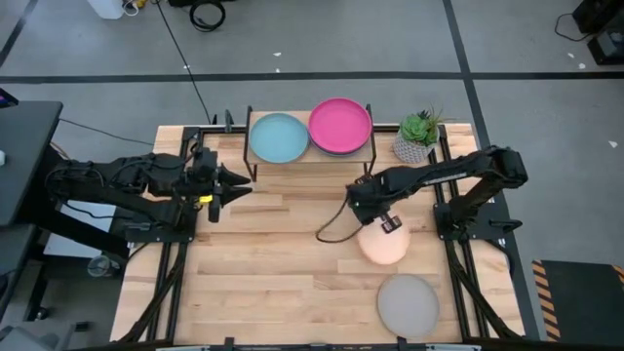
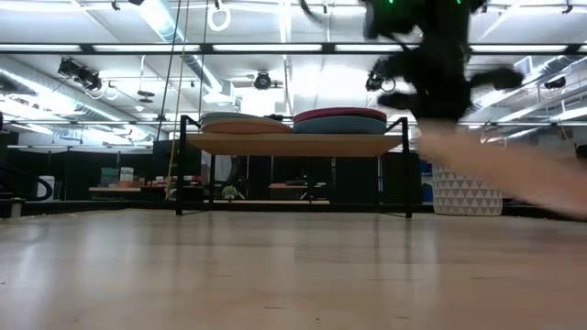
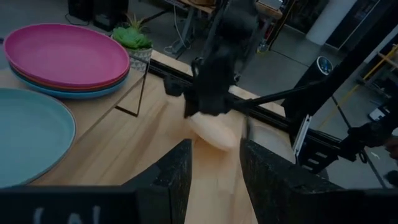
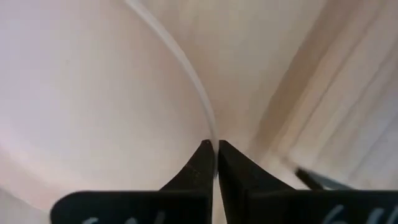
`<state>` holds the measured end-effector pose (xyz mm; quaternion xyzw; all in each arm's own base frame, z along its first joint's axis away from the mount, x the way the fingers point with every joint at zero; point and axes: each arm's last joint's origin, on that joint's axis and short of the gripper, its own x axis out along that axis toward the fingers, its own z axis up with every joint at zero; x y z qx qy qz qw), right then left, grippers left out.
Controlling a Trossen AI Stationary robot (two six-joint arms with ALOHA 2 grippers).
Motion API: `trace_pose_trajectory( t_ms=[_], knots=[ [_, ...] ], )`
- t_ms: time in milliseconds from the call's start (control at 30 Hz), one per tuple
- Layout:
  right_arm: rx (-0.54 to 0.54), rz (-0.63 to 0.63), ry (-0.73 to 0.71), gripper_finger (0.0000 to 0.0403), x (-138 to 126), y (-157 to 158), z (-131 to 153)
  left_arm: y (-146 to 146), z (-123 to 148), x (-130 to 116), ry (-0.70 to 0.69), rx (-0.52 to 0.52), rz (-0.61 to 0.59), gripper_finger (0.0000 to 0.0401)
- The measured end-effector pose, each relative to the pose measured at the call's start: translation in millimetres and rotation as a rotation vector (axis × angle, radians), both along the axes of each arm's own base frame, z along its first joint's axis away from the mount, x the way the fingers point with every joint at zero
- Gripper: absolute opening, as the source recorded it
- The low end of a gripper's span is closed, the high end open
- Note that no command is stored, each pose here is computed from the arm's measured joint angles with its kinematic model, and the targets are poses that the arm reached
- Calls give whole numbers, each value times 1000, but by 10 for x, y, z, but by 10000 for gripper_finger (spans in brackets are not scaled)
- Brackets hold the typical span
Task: Place and stack plates onto a shelf
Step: Stack the light yellow plate into the light blue plate on the shelf
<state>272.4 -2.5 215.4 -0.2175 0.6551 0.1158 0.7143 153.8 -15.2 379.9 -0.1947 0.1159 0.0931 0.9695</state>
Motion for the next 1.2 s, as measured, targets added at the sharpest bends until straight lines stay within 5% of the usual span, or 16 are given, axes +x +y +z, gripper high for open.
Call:
trace_pose_trajectory(
  t_ms=[333,600,833,1200],
  knots=[
    [491,-423,-463,14,389,-286,1158,32,85,23,-89,27,105,142],
    [877,-820,-450,14,250,-784,1554,-45,179,367,-38,191,-21,153],
    [1028,-951,-262,14,96,-877,1512,-157,338,883,92,529,-125,206],
    [1071,-974,-151,15,28,-831,1484,-350,299,1493,295,1239,-236,262]
  ],
)
